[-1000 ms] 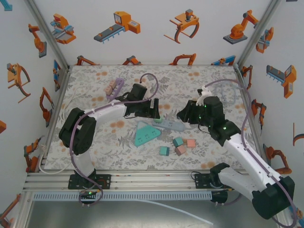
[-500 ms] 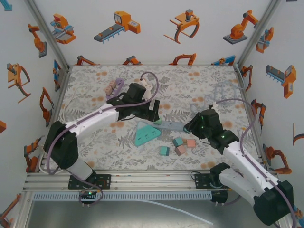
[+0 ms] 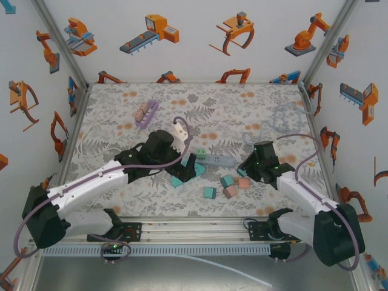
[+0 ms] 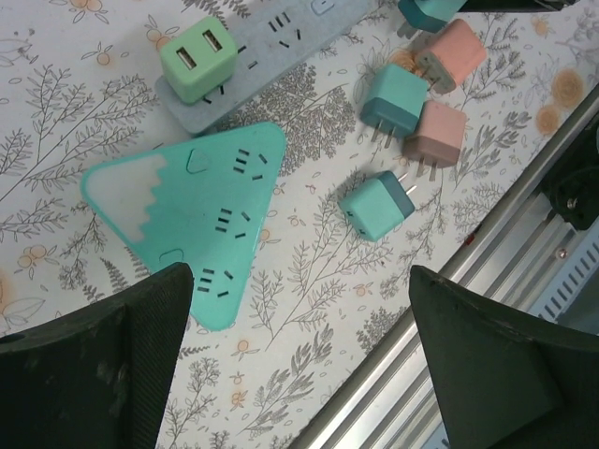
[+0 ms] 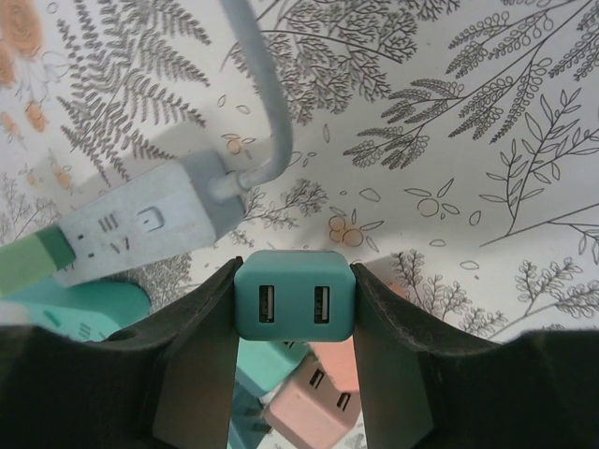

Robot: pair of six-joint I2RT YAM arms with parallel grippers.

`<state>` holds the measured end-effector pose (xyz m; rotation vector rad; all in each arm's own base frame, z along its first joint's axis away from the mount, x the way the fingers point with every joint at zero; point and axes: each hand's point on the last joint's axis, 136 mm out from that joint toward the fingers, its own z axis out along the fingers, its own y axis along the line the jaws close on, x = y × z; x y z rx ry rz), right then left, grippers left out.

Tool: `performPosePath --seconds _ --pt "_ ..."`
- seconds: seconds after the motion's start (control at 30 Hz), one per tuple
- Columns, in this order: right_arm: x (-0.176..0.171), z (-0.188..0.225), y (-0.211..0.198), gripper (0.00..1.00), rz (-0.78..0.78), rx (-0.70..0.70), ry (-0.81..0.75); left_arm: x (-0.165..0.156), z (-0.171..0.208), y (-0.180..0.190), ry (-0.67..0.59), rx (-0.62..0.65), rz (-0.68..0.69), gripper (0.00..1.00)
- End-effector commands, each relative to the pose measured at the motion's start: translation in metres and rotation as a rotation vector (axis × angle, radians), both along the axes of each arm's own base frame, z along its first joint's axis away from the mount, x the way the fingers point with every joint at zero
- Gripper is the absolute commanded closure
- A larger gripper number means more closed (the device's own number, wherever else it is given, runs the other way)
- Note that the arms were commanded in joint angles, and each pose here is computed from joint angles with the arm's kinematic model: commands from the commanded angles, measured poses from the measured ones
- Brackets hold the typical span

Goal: Pull the plug off the socket

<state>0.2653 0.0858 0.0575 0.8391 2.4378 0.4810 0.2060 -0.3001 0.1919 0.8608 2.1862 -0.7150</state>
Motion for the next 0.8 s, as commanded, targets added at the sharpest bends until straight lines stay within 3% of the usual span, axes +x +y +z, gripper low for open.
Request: performPosePath --seconds 0.0,0.1,0.3,0.4,0.67,0.77 --pt "0.011 -0.001 0.004 1.0 -0.068 0.081 -0.032 0.0 0.006 0.004 -0.057 -0.014 -0.002 0.11" --pt "0.007 -0.009 0.002 0.97 -0.097 0.089 -0.007 0.002 0.003 0.009 -0.061 -0.001 0.02 0.11" --pt "-0.006 -0.015 -0.011 0.65 -0.153 0.056 0.017 0.007 0.001 0.007 -0.062 0.011 0.031 0.11" --pt "-0.011 -0.012 -0.019 0.55 -0.173 0.032 0.01 0.008 0.0 0.005 -0.062 0.016 0.032 0.11" --pt "-0.01 0.012 -0.029 0.39 -0.159 0.001 -0.07 0.013 0.001 0.007 -0.076 0.025 0.055 0.11" --pt "-0.004 0.033 -0.03 0.38 -0.119 -0.033 -0.124 0.017 0.004 0.006 -0.092 0.022 0.066 0.11"
